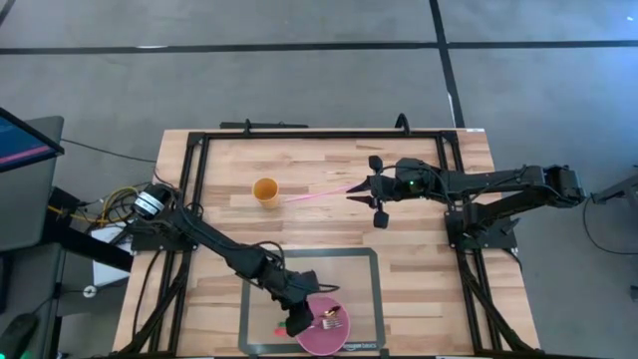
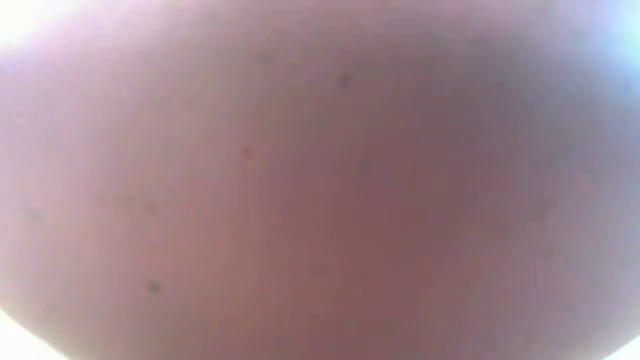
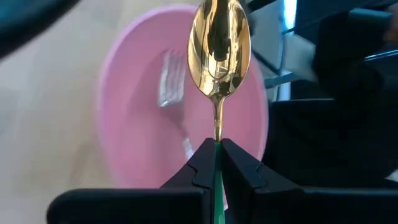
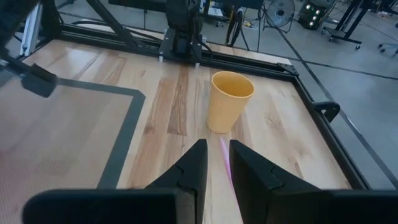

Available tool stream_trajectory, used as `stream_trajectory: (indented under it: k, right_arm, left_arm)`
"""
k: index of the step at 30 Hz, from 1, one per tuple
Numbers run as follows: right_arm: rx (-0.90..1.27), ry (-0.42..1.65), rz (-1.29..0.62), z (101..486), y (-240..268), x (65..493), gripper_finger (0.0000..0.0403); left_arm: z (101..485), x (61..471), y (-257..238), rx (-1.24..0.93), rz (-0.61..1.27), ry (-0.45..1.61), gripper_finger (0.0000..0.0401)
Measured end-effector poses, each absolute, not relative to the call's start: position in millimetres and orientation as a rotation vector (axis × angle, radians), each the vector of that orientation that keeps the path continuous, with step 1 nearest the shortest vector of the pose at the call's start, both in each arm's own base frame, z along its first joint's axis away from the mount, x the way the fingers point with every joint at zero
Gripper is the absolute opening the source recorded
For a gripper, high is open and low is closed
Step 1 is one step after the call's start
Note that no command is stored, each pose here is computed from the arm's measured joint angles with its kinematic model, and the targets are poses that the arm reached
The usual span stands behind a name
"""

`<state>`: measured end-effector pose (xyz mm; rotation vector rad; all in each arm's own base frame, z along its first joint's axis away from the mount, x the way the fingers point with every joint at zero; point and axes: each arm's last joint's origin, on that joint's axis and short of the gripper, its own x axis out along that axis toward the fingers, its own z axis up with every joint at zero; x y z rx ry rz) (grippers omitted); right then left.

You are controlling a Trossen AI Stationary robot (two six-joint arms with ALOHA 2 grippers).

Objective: Pick & Place Utensil
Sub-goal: Put the green spoon into the pink bowl on the transparent mat

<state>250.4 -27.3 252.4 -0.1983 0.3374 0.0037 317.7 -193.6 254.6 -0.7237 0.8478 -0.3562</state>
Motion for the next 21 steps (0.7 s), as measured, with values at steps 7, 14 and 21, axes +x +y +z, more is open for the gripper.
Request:
stream_trajectory:
  k: [7, 14, 21]
  right_arm:
    - [-0.195, 0.337, 0.003, 252.4, -27.3, 250.4, 0.0061]
    - [-0.194, 0.337, 0.003, 252.4, -27.3, 250.4, 0.0061]
    - [-0.192, 0.336, 0.002, 252.5, -27.3, 250.4, 0.0061]
  left_arm:
    - [249.3, 318.9, -185.3, -0.744, -0.308, 0.9, 0.0014]
    - [244.1, 319.5, -187.8, -0.76, -0.32, 0.938, 0.0014]
    - [224.3, 325.7, -191.1, -0.784, -0.324, 1.026, 0.0016]
